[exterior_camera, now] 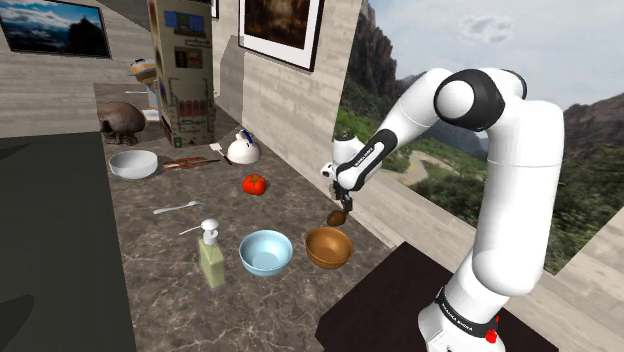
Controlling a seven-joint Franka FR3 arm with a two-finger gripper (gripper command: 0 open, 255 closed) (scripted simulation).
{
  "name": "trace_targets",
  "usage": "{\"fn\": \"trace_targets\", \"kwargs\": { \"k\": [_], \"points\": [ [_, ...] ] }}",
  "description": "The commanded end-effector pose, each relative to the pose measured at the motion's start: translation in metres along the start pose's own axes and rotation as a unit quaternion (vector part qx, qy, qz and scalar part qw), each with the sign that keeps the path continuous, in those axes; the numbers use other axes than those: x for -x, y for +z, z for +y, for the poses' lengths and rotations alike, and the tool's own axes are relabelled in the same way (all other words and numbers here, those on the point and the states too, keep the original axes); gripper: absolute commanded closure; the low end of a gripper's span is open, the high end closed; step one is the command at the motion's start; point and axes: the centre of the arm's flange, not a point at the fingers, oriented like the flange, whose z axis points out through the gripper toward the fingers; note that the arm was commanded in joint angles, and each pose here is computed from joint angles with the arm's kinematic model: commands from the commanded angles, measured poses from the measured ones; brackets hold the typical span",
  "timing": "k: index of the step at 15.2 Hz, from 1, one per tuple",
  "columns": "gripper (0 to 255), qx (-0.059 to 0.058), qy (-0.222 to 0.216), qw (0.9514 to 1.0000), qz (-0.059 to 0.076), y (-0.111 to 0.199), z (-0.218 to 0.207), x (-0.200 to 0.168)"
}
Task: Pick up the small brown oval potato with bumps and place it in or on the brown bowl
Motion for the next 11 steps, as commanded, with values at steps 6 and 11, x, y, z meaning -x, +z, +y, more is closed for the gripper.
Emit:
{"fn": "trace_targets", "kwargs": {
  "k": [6, 11],
  "points": [
    [0, 0.014, -0.097, 0.9951, -0.014, 0.075, 0.025, -0.031],
    [0, 0.014, -0.097, 0.9951, -0.014, 0.101, 0.026, -0.030]
  ]
}}
